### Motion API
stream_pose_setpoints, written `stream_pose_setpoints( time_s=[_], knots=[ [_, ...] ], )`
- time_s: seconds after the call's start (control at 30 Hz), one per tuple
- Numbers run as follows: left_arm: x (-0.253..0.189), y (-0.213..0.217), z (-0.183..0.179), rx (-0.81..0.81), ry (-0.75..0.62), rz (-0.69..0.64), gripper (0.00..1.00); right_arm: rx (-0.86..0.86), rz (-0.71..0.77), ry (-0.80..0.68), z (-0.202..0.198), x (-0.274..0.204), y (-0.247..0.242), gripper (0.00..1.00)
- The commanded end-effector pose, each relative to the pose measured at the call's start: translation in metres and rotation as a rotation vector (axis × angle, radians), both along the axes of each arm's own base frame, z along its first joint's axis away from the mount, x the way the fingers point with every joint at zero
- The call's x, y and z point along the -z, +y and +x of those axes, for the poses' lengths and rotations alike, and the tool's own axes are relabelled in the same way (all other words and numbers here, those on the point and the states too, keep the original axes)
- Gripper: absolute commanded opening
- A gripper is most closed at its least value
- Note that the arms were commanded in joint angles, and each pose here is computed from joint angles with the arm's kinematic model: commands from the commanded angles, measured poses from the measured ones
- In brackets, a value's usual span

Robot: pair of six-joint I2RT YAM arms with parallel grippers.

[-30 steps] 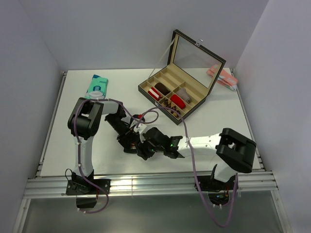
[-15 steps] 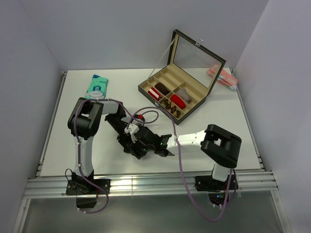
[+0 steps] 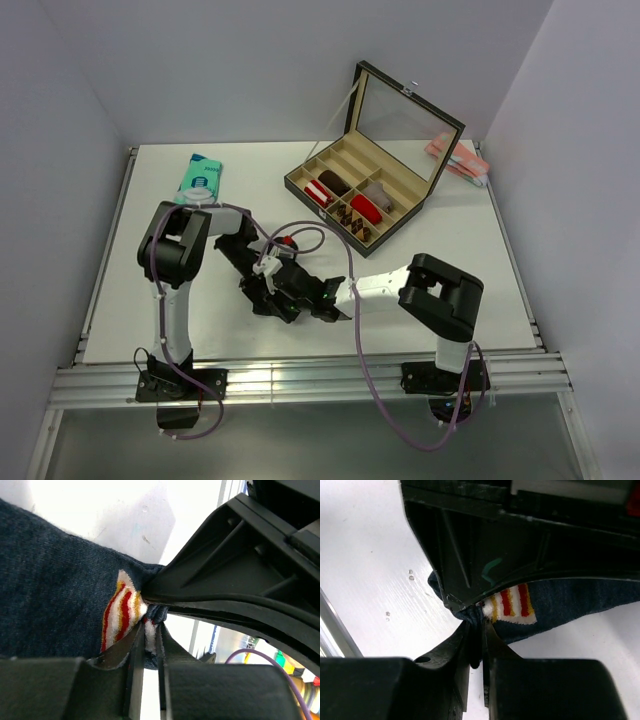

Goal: Roll the socks
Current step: Roll the sock at the center of the board.

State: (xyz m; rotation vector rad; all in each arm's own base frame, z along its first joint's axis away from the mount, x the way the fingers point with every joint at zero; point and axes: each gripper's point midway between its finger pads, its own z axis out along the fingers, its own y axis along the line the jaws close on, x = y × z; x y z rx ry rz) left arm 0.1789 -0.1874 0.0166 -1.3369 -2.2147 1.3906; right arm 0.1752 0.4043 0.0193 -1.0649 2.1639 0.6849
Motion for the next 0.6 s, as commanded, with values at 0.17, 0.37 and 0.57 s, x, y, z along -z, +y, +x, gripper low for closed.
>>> stream_pose_setpoints(
  time_s=[0.17,0.37,0.57],
  knots=[
    [-0.006,-0.004,0.042,-0.106,-0.277,-0.046,0.27,0.049,0.06,0.115,-0.01,-0.002,-0.011,0.0],
    [-0.026,0.0,0.073,-0.265,-0.429,-0.057,0.27,0.018,0.09,0.214,-0.028,-0.002,-0.023,0.0],
    [-0.044,0.019,0.09,-0.379,-0.577,-0.054,0.25,-0.003,0.105,0.374,-0.038,-0.002,-0.033,0.0]
  ],
)
